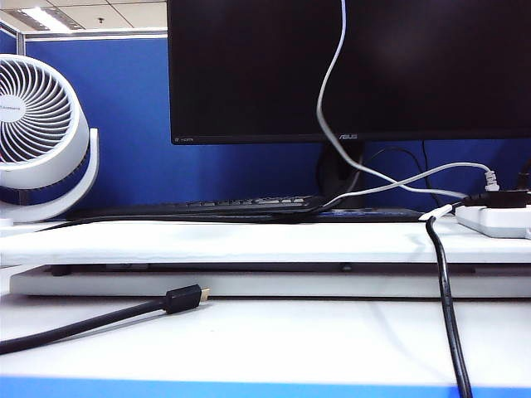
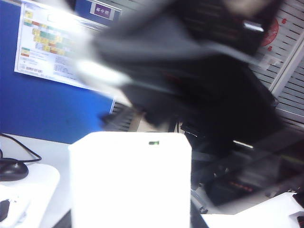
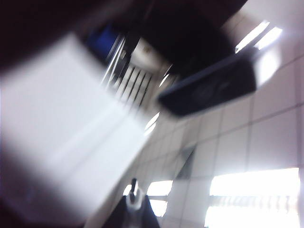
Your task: Pick up the Type-C charging cable and the charging base, insert one end of the Type-C charger into the corresponding slot on the base, and finally place the plugged-in charger back on the table.
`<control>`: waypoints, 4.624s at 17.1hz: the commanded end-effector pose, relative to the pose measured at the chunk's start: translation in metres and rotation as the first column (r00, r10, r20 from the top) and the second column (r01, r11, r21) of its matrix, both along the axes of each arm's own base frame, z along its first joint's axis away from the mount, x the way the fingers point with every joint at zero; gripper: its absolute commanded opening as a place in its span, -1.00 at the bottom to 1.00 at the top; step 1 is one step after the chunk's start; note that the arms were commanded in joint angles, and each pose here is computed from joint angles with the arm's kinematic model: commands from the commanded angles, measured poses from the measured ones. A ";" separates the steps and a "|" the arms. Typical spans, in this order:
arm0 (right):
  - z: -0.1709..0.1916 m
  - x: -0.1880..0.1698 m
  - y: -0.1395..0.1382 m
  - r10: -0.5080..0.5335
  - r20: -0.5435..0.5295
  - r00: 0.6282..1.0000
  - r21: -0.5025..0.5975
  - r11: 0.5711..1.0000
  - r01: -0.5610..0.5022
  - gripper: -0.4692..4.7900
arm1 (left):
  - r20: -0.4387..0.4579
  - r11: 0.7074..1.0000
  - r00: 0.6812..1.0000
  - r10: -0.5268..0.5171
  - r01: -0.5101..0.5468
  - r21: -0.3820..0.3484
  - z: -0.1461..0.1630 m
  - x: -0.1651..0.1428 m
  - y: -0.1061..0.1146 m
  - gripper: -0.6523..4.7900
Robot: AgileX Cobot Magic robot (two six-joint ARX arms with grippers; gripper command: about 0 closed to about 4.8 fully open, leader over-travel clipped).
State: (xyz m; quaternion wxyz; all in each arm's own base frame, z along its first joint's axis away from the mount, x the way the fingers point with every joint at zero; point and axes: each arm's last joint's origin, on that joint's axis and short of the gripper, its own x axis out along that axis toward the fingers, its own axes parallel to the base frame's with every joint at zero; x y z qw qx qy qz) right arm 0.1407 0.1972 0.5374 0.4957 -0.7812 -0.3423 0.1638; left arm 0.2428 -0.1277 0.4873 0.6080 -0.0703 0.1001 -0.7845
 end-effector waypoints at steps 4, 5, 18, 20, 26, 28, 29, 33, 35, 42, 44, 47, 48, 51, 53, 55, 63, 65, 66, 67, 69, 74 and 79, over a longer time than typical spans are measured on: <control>0.005 -0.002 -0.003 0.002 -0.052 0.999 0.101 0.995 0.003 -0.84 | 0.035 1.000 0.999 0.004 -0.004 -0.015 0.005 -0.001 0.004 -0.10; 0.005 -0.002 -0.003 0.002 -0.052 0.999 0.102 0.995 0.003 -0.84 | 0.035 1.000 0.999 0.008 -0.007 -0.015 0.005 -0.001 0.005 -0.10; 0.005 -0.003 -0.002 0.039 0.014 0.999 0.034 0.999 -0.040 -0.84 | 0.107 0.999 0.994 0.010 -0.006 -0.034 0.006 0.000 0.005 -0.09; 0.006 -0.004 -0.002 0.077 0.037 0.996 0.015 0.997 -0.078 -0.84 | 0.105 0.999 0.994 0.009 -0.006 -0.033 0.006 0.000 0.005 -0.09; 0.012 -0.006 -0.017 0.252 0.085 0.964 0.015 0.967 -0.255 -0.84 | -0.064 0.999 0.997 0.037 -0.036 0.012 0.002 0.009 0.010 -0.08; 0.013 0.000 -0.021 0.249 0.097 0.964 0.017 0.968 -0.251 -0.84 | -0.077 0.999 0.996 0.036 -0.035 0.015 0.002 0.009 0.010 -0.08; 0.014 0.002 -0.023 0.253 0.106 0.962 0.019 0.966 -0.256 -0.84 | -0.081 0.999 0.996 0.030 -0.029 0.016 0.002 0.008 0.011 -0.08; 0.014 0.008 -0.027 0.307 0.122 0.944 0.007 0.951 -0.310 -0.84 | -0.081 0.999 0.996 0.030 -0.029 0.014 0.004 0.008 0.011 -0.08; 0.011 0.013 -0.024 0.313 0.111 0.943 -0.002 0.949 -0.315 -0.84 | -0.073 1.000 0.997 0.029 -0.029 0.005 0.008 0.008 0.011 -0.08; 0.008 0.019 -0.018 0.314 0.103 0.944 -0.007 0.949 -0.315 -0.84 | -0.112 1.000 0.994 0.004 -0.002 0.015 0.009 0.007 0.011 -0.09; 0.008 0.019 -0.018 0.314 0.099 0.944 -0.009 0.949 -0.315 -0.84 | -0.134 1.000 0.991 0.007 -0.004 0.019 0.010 0.007 0.011 -0.09; 0.004 0.024 -0.022 0.288 0.066 0.955 -0.026 0.958 -0.287 -0.84 | -0.201 0.999 0.979 0.019 -0.012 0.036 0.010 0.007 0.011 -0.09; 0.002 0.026 -0.023 0.279 0.052 0.959 -0.033 0.960 -0.278 -0.84 | -0.215 0.999 0.976 0.018 -0.010 0.040 0.010 0.007 0.011 -0.09; 0.001 0.029 -0.025 0.264 0.035 0.964 -0.043 0.964 -0.263 -0.84 | -0.321 0.997 0.947 0.003 0.021 0.069 0.010 0.007 0.011 -0.08; 0.000 0.029 -0.025 0.275 0.030 0.961 -0.046 0.961 -0.273 -0.84 | -0.396 0.995 0.918 0.004 0.034 0.089 0.010 0.006 0.011 -0.08; -0.001 0.029 -0.025 0.275 0.021 0.961 -0.050 0.961 -0.274 -0.84 | -0.411 0.994 0.912 -0.017 0.060 0.094 0.010 0.006 0.011 -0.09; 0.001 0.022 -0.026 0.380 0.028 0.924 -0.056 0.924 -0.378 -0.84 | -0.207 0.993 0.973 -0.099 0.110 0.043 0.009 0.004 0.012 -0.09; 0.001 0.021 -0.027 0.383 0.031 0.923 -0.054 0.923 -0.381 -0.84 | -0.233 0.992 0.968 -0.097 0.112 0.050 0.009 0.004 0.012 -0.09; 0.002 0.020 -0.027 0.391 0.035 0.920 -0.054 0.920 -0.389 -0.84 | -0.235 0.992 0.967 -0.098 0.112 0.050 0.009 0.004 0.012 -0.09; 0.002 0.019 -0.027 0.403 0.036 0.914 -0.054 0.914 -0.401 -0.84 | -0.235 0.992 0.967 -0.097 0.112 0.050 0.009 0.004 0.012 -0.09; 0.002 0.020 -0.027 0.398 0.040 0.916 -0.053 0.917 -0.396 -0.84 | -0.235 0.992 0.967 -0.099 0.113 0.051 0.009 0.004 0.012 -0.09; 0.002 0.025 -0.026 0.327 0.042 0.944 -0.045 0.944 -0.326 -0.84 | -0.215 0.992 0.971 -0.105 0.117 0.046 0.014 -0.003 0.014 -0.09; 0.001 0.025 -0.025 0.356 0.040 0.934 -0.048 0.934 -0.354 -0.84 | -0.196 0.992 0.975 -0.106 0.116 0.042 0.020 -0.012 0.017 -0.09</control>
